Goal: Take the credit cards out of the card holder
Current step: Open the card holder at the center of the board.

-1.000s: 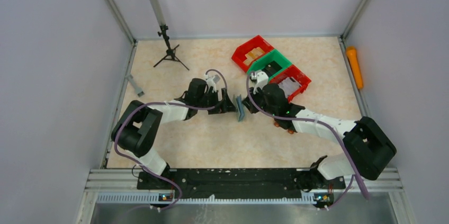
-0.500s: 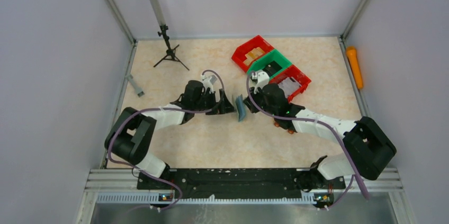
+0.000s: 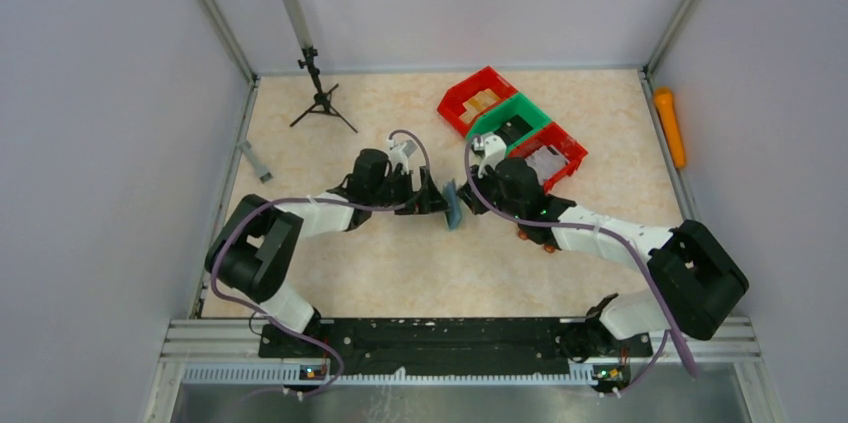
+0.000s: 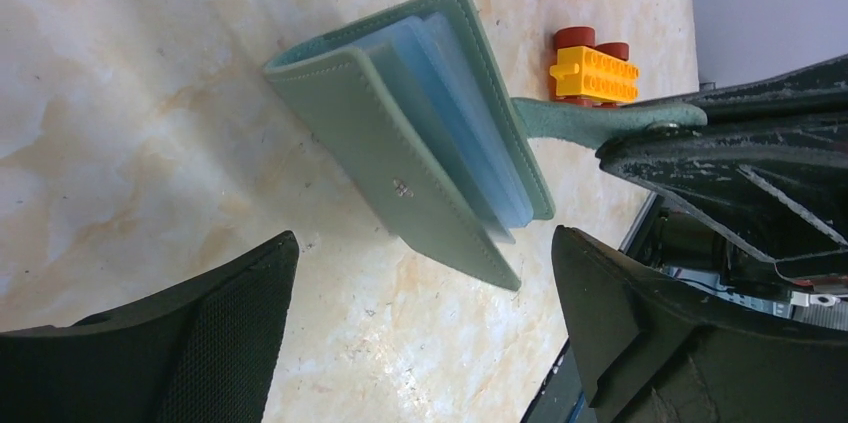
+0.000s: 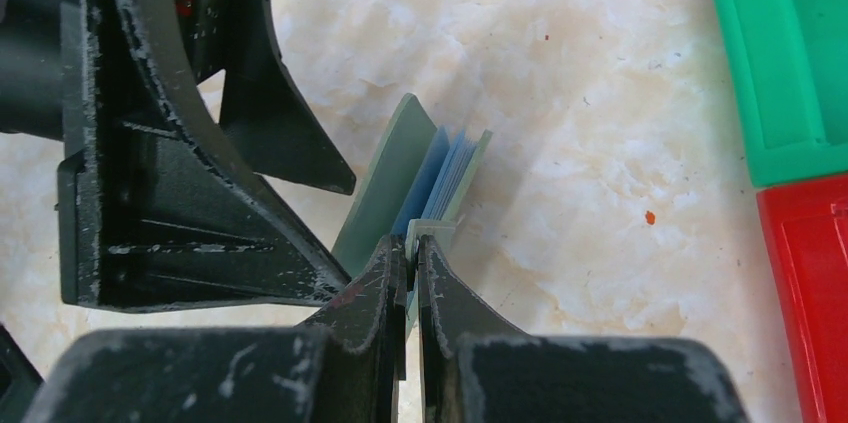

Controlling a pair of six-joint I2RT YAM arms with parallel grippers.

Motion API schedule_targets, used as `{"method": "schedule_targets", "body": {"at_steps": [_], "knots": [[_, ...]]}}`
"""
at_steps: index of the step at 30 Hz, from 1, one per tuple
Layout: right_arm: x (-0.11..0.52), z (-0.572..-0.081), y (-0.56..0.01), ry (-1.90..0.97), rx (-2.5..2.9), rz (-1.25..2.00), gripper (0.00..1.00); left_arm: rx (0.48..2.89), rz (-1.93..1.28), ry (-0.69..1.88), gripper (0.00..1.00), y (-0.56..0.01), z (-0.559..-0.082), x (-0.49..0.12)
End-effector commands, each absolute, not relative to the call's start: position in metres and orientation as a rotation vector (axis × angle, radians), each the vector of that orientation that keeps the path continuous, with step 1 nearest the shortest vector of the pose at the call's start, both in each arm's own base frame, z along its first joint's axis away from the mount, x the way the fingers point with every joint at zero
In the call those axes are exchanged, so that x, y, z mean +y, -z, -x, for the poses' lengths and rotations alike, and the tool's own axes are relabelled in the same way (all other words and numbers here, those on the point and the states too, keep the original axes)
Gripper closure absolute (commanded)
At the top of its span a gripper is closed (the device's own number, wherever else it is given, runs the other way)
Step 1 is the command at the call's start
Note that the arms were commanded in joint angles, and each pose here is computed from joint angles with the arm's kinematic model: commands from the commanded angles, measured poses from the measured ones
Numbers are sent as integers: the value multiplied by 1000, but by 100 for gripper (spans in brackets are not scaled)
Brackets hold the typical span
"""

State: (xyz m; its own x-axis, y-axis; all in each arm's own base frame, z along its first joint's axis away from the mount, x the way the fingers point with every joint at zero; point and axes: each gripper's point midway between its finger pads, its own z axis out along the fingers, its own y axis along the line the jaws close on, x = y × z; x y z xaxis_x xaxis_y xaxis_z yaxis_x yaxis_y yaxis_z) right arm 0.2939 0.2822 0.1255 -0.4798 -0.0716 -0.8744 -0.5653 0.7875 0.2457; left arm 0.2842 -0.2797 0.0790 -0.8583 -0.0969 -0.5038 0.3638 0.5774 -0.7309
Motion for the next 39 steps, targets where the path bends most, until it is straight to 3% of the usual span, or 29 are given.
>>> {"method": "schedule_targets", "body": {"at_steps": [1, 5, 17, 23, 24, 26, 28, 35, 39], "knots": [[292, -297, -150, -703, 1916, 494, 100, 2291, -238, 1187, 1, -86, -298, -283], [290, -300, -149, -684, 1926, 482, 100, 2337, -207, 1140, 5, -77, -302, -279], [277, -312, -135, -565, 1994, 410, 100, 2403, -173, 1059, 51, -65, -307, -272], [261, -323, -122, -442, 2063, 343, 100, 2438, -109, 944, 60, -57, -313, -257], [261, -324, -120, -436, 2075, 335, 98, 2440, -110, 947, 62, -57, -313, -258], [260, -325, -113, -431, 2102, 328, 75, 2448, -110, 948, 63, -56, -313, -258], [257, -327, -107, -441, 2133, 311, 60, 2462, -100, 941, 63, -53, -314, -257], [256, -329, -77, -601, 2277, 275, 36, 2509, -64, 881, 61, -43, -316, -250], [260, -330, -61, -606, 2352, 291, 31, 2522, -58, 860, 58, -41, -317, -247]]}}
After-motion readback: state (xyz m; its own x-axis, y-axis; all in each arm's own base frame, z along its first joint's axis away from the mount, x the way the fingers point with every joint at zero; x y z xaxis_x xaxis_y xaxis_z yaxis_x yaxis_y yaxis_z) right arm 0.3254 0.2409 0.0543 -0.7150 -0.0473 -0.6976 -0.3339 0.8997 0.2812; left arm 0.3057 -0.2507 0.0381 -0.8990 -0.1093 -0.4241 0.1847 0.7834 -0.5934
